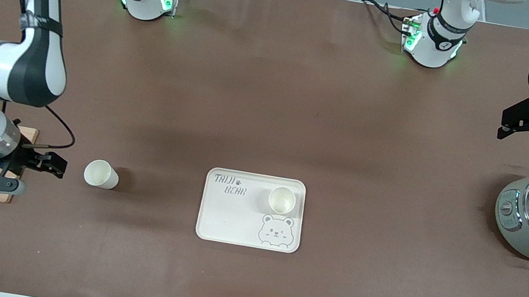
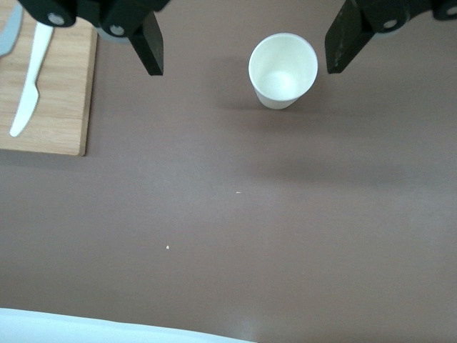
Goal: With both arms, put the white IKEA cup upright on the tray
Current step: 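Move the right gripper down over the white cup near the board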
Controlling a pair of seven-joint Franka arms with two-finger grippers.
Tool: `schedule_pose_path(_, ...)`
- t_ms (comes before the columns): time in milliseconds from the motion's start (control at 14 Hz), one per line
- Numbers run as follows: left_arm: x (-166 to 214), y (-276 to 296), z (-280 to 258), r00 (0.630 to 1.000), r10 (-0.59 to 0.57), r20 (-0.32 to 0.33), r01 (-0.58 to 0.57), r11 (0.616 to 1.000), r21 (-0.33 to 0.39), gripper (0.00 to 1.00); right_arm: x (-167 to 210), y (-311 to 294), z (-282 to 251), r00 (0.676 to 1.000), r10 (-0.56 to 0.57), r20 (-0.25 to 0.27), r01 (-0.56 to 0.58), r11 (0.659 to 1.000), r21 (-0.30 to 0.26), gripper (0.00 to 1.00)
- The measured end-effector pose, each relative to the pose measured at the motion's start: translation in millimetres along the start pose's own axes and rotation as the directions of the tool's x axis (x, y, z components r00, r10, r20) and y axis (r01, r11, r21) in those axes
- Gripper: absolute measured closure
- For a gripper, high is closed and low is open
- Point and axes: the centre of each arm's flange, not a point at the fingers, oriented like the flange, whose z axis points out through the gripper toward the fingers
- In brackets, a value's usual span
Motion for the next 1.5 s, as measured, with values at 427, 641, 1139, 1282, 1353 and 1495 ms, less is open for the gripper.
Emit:
schedule_pose_path(427,4.9,-8.9,-2.8,0.998,-0.013,-0.062,0.013,1.0,0.005,0.0,-12.8,10.2,55.5,0.997,-0.083,0.008,0.083,0.997,0.002,0.0)
schedule_pose_path(641,7.2,-21.5,-0.6,0.993,-0.034,-0.113,0.035,0.999,0.01,0.0,-24.9,16.1,76.0,0.992,-0.118,0.036,0.115,0.991,0.069,0.0)
schedule_pose_path(1139,8.6,-26.5,-3.3,0.989,-0.006,-0.147,0.009,1.0,0.018,0.0,-44.2,5.3,106.8,0.985,-0.153,0.079,0.144,0.984,0.109,0.0)
schedule_pose_path(1282,8.8,-24.4,-3.1,0.989,-0.004,-0.147,0.006,1.0,0.012,0.0,-47.6,-0.8,115.9,0.984,-0.162,0.076,0.153,0.982,0.109,0.0)
schedule_pose_path(1353,9.0,-22.5,-2.6,0.989,-0.002,-0.147,0.003,1.0,0.008,0.0,-49.3,-2.8,121.4,0.983,-0.169,0.078,0.16,0.981,0.11,0.0)
schedule_pose_path(1495,9.8,-13.6,-2.3,0.989,0.012,-0.146,-0.012,1.0,0.004,0.0,-51.1,-4.1,131.4,0.979,-0.189,0.079,0.18,0.978,0.11,0.0)
